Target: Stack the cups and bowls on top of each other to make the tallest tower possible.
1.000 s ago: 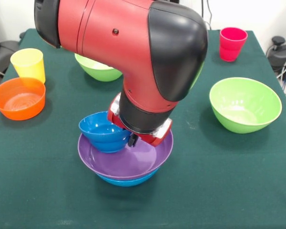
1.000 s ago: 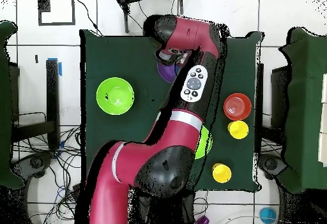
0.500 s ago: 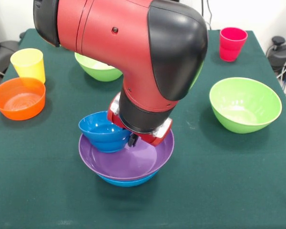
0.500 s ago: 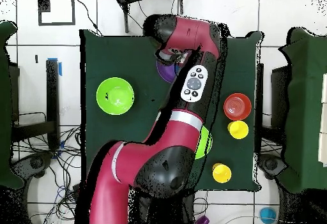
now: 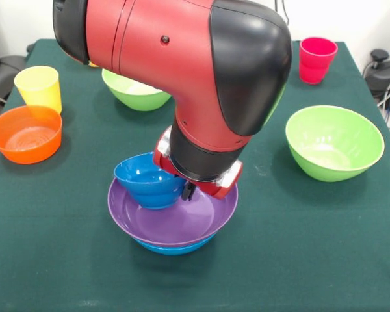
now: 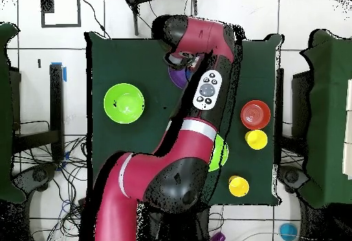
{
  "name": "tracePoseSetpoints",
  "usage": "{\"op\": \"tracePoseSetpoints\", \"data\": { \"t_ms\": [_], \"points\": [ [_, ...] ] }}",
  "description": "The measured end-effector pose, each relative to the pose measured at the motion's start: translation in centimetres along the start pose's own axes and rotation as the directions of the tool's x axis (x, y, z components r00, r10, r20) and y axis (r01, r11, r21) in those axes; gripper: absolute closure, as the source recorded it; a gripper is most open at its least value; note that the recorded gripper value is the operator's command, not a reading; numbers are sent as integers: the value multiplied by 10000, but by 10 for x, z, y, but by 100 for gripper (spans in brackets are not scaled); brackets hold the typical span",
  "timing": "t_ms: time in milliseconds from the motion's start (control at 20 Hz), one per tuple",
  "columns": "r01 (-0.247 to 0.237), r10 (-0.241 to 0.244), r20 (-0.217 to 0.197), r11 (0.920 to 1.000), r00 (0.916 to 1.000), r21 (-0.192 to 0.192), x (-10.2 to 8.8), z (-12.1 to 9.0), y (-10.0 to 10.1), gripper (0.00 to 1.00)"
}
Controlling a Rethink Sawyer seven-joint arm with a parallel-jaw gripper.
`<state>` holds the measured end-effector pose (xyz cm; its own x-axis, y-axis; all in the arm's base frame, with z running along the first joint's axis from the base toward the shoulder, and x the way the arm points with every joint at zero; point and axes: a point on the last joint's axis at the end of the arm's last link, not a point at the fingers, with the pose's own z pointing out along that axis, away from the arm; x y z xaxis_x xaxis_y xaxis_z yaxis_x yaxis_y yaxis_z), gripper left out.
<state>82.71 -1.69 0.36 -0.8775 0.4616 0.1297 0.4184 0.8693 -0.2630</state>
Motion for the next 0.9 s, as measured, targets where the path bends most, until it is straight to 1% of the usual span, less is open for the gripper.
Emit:
{"op": "tracePoseSetpoints", "data": {
  "t_ms": [250,900],
  "points": [
    [10,-10,-44,10000,10000,-94,1,1,2,100],
    [21,-23,-109,9998,9999,-191,2,4,5,100]
  ]
}}
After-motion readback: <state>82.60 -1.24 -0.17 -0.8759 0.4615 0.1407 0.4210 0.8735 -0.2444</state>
